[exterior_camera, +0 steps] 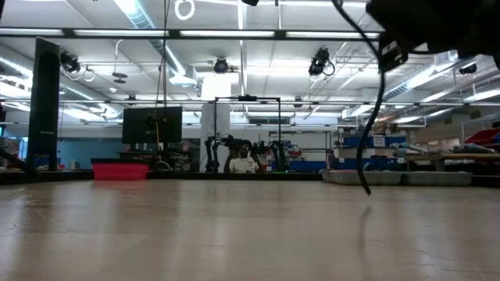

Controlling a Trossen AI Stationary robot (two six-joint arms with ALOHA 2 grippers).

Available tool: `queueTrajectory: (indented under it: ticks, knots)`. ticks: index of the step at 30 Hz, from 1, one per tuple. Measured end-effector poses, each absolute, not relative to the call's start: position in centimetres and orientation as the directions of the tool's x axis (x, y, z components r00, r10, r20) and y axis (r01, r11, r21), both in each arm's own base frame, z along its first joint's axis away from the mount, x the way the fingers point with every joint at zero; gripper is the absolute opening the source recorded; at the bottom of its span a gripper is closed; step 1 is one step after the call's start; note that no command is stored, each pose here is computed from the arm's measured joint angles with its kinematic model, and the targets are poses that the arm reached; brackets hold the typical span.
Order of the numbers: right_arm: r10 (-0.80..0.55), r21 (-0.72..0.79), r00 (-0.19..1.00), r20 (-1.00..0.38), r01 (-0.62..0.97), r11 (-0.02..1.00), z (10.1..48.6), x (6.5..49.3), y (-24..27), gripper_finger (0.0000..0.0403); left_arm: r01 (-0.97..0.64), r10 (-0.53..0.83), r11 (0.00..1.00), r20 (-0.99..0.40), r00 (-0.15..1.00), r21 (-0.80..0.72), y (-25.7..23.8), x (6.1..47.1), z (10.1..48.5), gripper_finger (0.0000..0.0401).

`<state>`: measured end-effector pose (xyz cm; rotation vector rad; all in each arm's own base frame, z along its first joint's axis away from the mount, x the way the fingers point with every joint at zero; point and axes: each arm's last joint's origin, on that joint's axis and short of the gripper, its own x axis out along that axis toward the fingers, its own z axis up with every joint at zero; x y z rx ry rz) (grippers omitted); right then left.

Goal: Coil cords
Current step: Coil the black wire onto the black spool

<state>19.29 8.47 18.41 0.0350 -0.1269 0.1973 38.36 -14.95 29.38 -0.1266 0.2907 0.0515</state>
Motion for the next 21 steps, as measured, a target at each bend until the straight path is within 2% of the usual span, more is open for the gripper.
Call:
queueTrajectory:
  ticks: [4, 13, 21]
  knots:
    - [0.225, 0.087, 0.974, 0.017, -0.225, 0.97, 17.0, 19.8, 8.5, 0.0041, -0.06, 0.031, 0.994, -0.275, 0.961, -0.096, -15.0, 38.4, 29.5, 0.0]
    - [0.2, 0.137, 0.974, -0.102, -0.186, 0.973, 15.5, 20.0, 8.5, 0.0081, -0.056, 0.03, 0.995, -0.269, 0.963, -0.087, -15.0, 38.4, 29.6, 0.0]
    - [0.201, 0.175, 0.973, -0.112, -0.179, 0.968, 15.3, 20.0, 8.5, 0.0121, -0.047, 0.028, 0.996, -0.246, 0.969, -0.073, -15.0, 38.5, 29.8, 0.0]
